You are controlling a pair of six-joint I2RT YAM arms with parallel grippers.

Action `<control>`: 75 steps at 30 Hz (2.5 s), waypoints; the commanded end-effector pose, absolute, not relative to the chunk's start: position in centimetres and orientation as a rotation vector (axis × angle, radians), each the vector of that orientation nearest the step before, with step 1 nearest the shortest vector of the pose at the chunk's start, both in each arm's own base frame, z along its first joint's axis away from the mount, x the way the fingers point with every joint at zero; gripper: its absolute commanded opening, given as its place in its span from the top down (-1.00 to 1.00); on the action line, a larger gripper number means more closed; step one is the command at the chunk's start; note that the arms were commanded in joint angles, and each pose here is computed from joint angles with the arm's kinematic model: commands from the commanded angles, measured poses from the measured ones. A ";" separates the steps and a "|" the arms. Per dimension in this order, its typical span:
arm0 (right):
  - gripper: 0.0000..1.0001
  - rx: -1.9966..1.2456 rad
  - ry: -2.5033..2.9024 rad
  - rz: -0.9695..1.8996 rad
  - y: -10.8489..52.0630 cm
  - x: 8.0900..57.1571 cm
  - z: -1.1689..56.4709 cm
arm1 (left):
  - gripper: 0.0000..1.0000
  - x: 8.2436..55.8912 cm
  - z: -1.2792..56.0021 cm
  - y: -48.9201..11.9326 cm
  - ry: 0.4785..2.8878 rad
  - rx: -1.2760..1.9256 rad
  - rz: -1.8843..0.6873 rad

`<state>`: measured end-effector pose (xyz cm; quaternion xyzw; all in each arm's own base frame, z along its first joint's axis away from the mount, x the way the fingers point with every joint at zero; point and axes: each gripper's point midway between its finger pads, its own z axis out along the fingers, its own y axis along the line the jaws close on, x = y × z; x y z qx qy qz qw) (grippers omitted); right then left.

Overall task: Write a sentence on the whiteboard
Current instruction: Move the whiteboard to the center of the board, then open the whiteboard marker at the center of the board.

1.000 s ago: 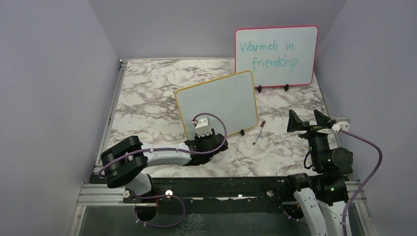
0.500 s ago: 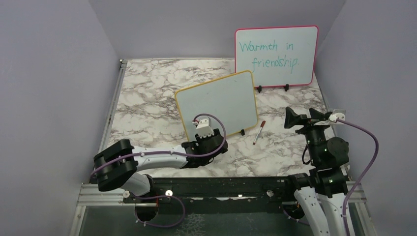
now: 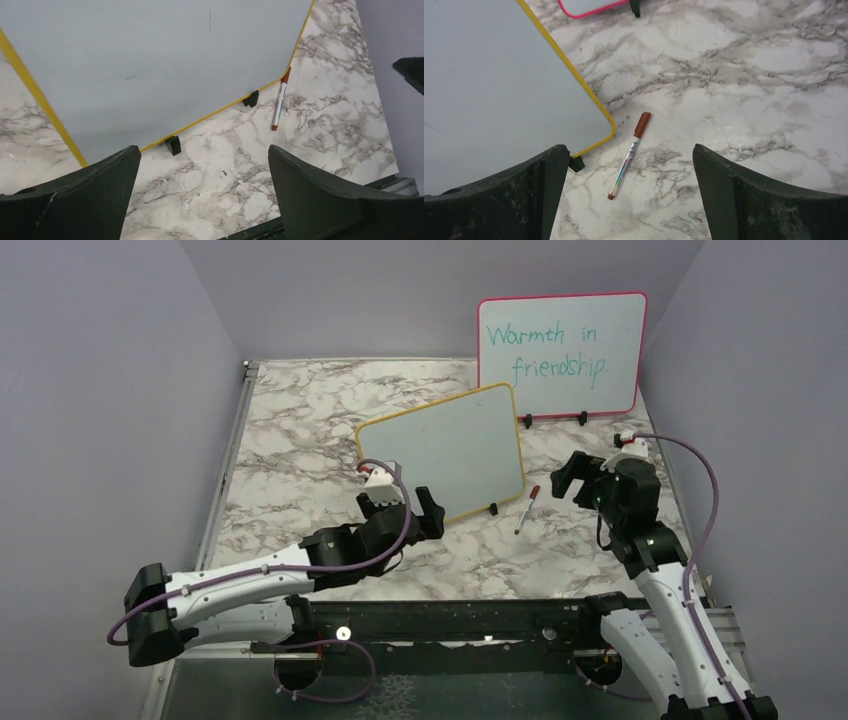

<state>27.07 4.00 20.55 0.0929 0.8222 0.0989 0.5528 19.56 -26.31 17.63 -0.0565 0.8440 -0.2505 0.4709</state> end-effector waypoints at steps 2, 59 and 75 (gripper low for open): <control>-1.00 0.199 2.040 0.269 4.9 26.6 19.7 | -0.98 20.5 23.1 -22.5 1.924 0.023 -0.451; 0.78 0.395 2.684 -0.205 7.3 26.0 1.8 | -0.98 27.3 32.8 -7.1 1.540 -0.104 -0.255; 0.99 0.120 2.493 0.057 9.3 27.4 9.9 | -0.98 26.7 31.2 -13.6 1.722 0.066 -0.572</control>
